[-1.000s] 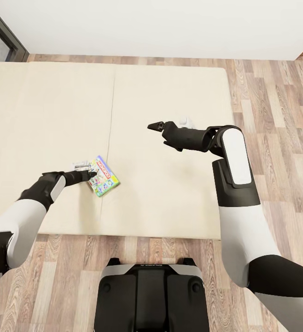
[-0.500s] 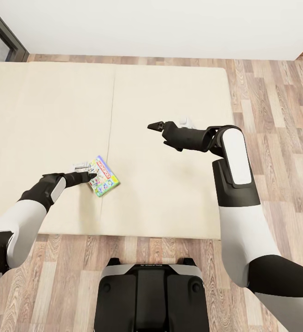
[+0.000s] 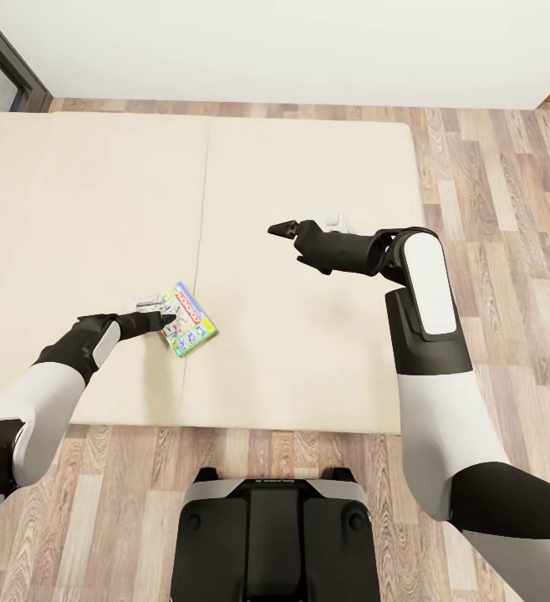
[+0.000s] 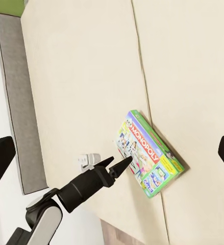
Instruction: Put all the toys in the child's room - the three board games (two on the bed and one on the table), the two jigsaw puzzles on the table, and the tennis ball on the table - inside the toy box on the table in the child's room.
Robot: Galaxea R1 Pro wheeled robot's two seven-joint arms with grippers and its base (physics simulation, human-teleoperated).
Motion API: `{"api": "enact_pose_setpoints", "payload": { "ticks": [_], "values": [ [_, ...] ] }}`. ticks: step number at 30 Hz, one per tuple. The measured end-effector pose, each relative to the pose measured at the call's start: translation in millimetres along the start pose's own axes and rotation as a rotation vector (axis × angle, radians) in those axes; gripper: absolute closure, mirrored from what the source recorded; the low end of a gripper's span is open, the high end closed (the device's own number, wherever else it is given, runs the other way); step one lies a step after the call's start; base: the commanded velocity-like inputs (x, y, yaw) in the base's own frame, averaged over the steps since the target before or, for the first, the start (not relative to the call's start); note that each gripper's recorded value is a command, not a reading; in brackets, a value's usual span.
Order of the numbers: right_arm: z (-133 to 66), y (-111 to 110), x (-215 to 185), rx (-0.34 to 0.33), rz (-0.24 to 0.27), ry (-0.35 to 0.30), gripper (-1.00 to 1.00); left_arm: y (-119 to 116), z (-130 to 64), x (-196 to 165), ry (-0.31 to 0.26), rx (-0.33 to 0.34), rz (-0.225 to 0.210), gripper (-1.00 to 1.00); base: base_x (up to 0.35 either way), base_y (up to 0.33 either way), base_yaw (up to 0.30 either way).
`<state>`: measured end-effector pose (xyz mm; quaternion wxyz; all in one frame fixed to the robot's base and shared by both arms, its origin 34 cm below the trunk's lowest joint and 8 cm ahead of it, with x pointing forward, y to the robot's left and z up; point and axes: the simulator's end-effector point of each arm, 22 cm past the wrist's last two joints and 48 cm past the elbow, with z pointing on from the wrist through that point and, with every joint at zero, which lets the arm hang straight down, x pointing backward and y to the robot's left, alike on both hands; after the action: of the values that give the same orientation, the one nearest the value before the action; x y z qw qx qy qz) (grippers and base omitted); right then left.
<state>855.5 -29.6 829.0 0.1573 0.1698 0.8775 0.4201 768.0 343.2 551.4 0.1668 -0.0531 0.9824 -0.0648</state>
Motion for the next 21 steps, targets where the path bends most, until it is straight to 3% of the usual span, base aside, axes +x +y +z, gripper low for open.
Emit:
{"api": "enact_pose_setpoints", "payload": {
  "ticks": [21],
  "values": [
    [1.6,-2.4,1.4,0.003,0.003,0.004,-1.00,0.1,0.7,-0.4,-0.002,0.001,0.001,-1.00,0.000,0.000,0.000]
  ]
}}
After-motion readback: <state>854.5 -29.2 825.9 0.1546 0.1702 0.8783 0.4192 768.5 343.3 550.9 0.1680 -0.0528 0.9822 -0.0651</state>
